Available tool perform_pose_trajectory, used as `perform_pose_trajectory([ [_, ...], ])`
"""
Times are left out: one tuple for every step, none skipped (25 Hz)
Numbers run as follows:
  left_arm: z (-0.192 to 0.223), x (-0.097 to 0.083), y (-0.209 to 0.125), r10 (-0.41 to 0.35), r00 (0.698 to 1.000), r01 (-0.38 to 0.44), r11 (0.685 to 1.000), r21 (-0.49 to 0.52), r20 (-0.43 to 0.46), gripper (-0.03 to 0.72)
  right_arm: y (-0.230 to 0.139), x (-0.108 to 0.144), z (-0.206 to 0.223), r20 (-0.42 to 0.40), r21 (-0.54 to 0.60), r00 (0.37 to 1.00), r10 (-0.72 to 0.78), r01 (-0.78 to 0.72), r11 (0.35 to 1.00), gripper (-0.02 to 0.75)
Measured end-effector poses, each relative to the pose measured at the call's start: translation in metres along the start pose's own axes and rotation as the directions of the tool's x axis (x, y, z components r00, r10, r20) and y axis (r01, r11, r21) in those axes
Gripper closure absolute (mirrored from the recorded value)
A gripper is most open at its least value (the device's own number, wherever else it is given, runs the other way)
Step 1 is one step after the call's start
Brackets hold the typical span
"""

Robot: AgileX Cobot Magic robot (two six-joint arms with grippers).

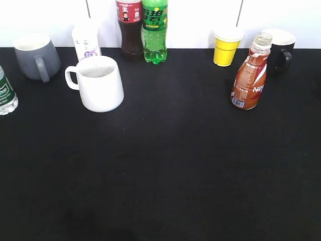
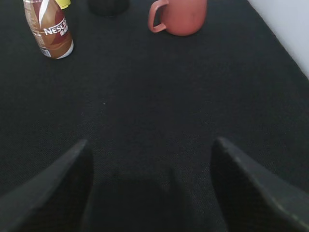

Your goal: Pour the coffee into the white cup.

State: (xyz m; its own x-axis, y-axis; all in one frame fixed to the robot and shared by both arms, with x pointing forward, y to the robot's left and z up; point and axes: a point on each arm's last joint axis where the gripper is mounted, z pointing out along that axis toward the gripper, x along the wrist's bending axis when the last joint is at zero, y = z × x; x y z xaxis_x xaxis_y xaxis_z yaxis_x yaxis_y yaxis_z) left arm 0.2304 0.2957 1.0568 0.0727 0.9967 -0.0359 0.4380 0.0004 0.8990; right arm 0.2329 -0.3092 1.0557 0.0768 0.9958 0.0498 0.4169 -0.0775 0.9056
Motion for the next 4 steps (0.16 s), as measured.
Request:
perform_pose_trajectory([
  [0.0,0.0,0.0,0.0,1.0,0.0,1.0,0.0,0.0,0.449,0.0,0.0,0.0,0.0,0.0,1.0,0.0,0.0,1.0,0.162],
  [0.0,0.0,0.0,0.0,1.0,0.0,1.0,0.0,0.0,0.449,0.0,0.0,0.0,0.0,0.0,1.0,0.0,0.0,1.0,0.162],
  [0.0,0.0,0.0,0.0,1.0,0.0,1.0,0.0,0.0,0.449,0.0,0.0,0.0,0.0,0.0,1.0,0.0,0.0,1.0,0.162],
  [0.0,0.0,0.0,0.0,1.0,0.0,1.0,0.0,0.0,0.449,0.0,0.0,0.0,0.0,0.0,1.0,0.0,0.0,1.0,0.162],
])
